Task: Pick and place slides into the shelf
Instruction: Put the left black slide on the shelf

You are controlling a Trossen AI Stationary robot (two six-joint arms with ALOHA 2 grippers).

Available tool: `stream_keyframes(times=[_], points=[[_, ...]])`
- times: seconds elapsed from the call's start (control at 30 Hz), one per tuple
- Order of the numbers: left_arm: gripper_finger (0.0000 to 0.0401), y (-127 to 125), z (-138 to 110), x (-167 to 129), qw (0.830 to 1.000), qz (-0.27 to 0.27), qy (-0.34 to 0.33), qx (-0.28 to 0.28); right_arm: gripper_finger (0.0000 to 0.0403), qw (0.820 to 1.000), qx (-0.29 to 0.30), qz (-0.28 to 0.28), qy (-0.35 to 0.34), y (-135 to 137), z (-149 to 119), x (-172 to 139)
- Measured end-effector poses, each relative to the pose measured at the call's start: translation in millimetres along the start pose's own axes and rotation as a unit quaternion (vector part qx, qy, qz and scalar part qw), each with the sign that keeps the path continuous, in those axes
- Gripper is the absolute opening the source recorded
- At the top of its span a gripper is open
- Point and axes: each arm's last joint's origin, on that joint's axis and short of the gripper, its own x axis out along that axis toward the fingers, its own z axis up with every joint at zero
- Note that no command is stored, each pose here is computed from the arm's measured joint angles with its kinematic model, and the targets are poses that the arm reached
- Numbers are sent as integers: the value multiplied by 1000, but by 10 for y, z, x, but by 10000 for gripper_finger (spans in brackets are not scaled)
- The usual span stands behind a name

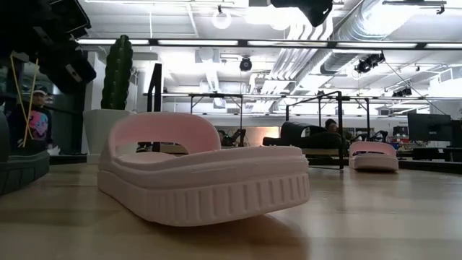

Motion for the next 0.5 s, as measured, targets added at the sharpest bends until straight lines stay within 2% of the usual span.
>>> stream_keyframes(times=[0.27, 0.5], points=[[134, 49, -41, 106, 997, -11, 58, -40, 106, 1000, 0, -1, 0, 0, 1, -1], [134, -49, -114, 276, 995, -24, 94, -30, 106, 1000, -2, -1, 0, -1, 0, -1]])
